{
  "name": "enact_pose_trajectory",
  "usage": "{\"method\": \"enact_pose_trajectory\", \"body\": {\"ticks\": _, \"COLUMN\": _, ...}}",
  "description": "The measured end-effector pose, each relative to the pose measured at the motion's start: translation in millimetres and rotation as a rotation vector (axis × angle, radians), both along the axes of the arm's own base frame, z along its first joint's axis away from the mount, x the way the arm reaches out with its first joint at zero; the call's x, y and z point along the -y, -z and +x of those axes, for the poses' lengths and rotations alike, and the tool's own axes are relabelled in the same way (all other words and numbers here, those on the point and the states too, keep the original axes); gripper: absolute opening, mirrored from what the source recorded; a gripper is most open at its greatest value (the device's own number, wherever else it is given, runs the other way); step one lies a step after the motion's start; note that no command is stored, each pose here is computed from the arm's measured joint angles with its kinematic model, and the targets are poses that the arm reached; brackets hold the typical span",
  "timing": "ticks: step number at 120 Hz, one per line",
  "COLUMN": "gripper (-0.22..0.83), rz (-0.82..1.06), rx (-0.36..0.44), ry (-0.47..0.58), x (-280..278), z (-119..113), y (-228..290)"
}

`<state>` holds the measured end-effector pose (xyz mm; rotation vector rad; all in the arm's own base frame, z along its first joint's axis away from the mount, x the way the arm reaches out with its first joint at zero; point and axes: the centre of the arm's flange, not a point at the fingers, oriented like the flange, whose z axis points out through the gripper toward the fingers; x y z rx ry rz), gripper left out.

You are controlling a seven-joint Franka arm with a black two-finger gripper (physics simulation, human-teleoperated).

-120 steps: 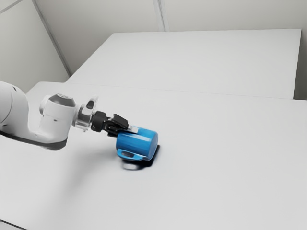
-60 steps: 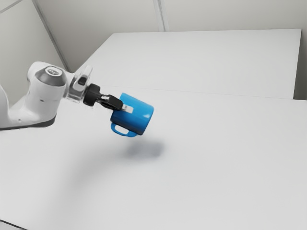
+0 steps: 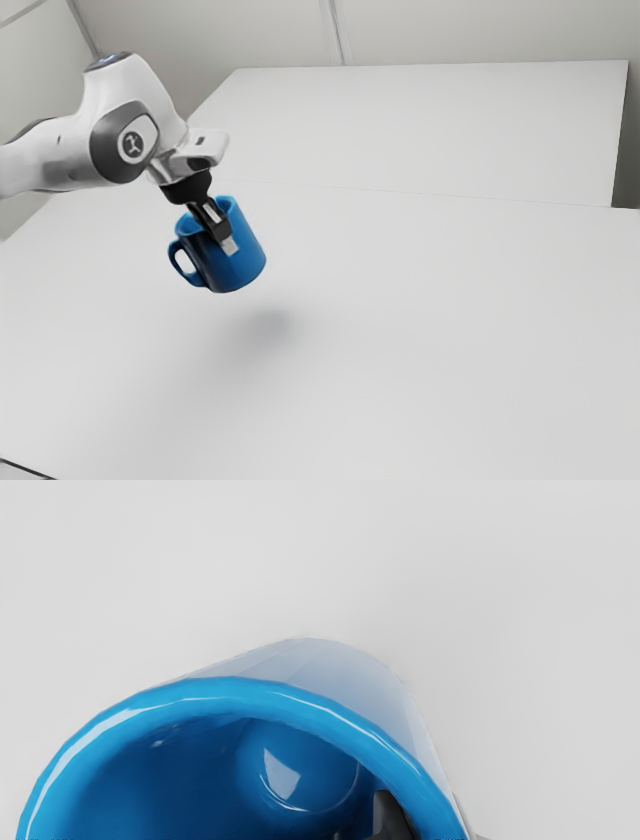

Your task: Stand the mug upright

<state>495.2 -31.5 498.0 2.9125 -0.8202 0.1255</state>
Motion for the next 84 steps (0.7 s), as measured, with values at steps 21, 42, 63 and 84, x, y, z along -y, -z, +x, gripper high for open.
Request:
{"method": "enact_pose_trajectory", "body": {"ticks": 21, "gripper": -0.17, "rz": 0.111, "rx": -0.029, "ry": -0.11, "x": -4, "z": -24, "y": 33}}
{"method": "enact_pose_trajectory", "body": {"ticks": 42, "gripper": -0.17, "rz": 0.147, "rx": -0.014, "ry": -0.217, "x": -9, "z": -41, "y": 75}}
{"method": "enact_pose_trajectory", "body": {"ticks": 63, "gripper": -0.17, "rz": 0.155, "rx": 0.037, "ry": -0.306, "x": -14, "z": -46, "y": 98}}
{"method": "enact_pose_trajectory", "body": {"ticks": 84, "gripper": -0.16, "rz": 0.147, "rx": 0.086, "ry": -0.372, "x": -16, "z": -43, "y": 116}}
